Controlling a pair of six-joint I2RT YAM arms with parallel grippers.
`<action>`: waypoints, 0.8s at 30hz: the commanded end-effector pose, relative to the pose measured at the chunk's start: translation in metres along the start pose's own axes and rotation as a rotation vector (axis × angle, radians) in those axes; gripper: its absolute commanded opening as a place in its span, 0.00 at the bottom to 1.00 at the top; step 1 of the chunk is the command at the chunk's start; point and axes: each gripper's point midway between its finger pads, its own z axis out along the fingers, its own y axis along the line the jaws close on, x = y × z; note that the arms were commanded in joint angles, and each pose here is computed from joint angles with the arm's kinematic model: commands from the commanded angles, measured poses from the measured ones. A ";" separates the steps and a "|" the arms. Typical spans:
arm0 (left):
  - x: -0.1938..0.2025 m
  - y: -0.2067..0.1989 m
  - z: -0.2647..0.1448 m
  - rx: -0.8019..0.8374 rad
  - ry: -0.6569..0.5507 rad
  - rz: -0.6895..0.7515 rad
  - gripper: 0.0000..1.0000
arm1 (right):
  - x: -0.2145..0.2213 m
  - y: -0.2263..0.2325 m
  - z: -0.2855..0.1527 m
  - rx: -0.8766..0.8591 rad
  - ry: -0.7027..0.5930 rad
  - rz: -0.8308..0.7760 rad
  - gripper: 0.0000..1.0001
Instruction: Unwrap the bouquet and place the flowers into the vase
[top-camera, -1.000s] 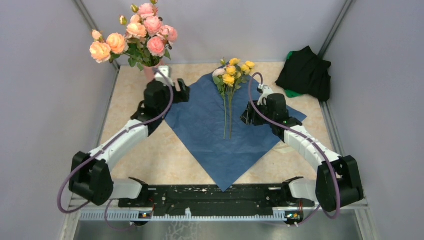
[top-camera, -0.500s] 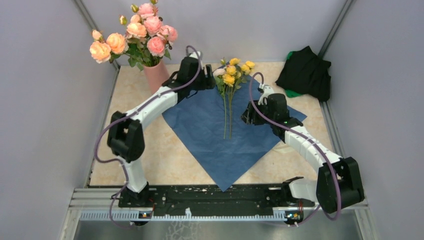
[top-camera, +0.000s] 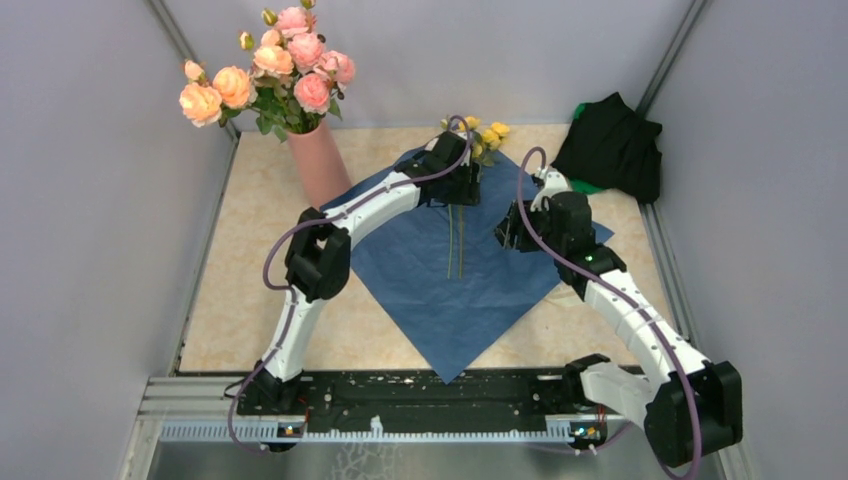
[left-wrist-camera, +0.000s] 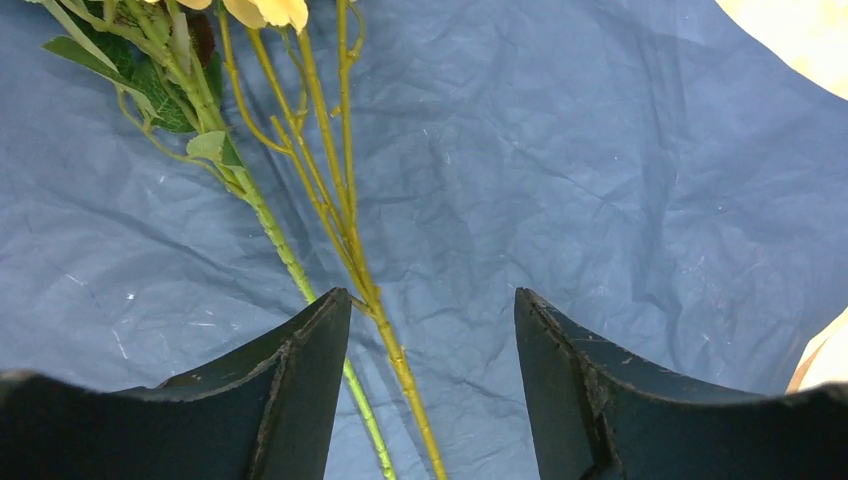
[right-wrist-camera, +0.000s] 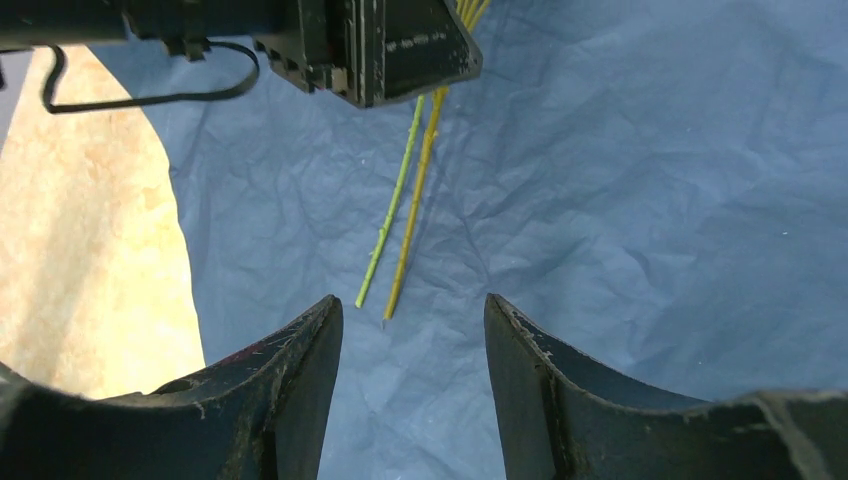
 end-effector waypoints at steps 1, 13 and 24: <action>-0.006 -0.005 -0.001 0.004 -0.007 -0.029 0.67 | -0.026 0.001 -0.017 0.026 -0.086 -0.011 0.54; 0.021 -0.002 0.029 0.021 0.037 -0.050 0.55 | -0.020 0.001 -0.024 0.026 -0.071 -0.016 0.54; 0.039 0.007 0.047 -0.001 0.073 -0.062 0.65 | -0.017 0.000 -0.022 0.025 -0.063 -0.021 0.54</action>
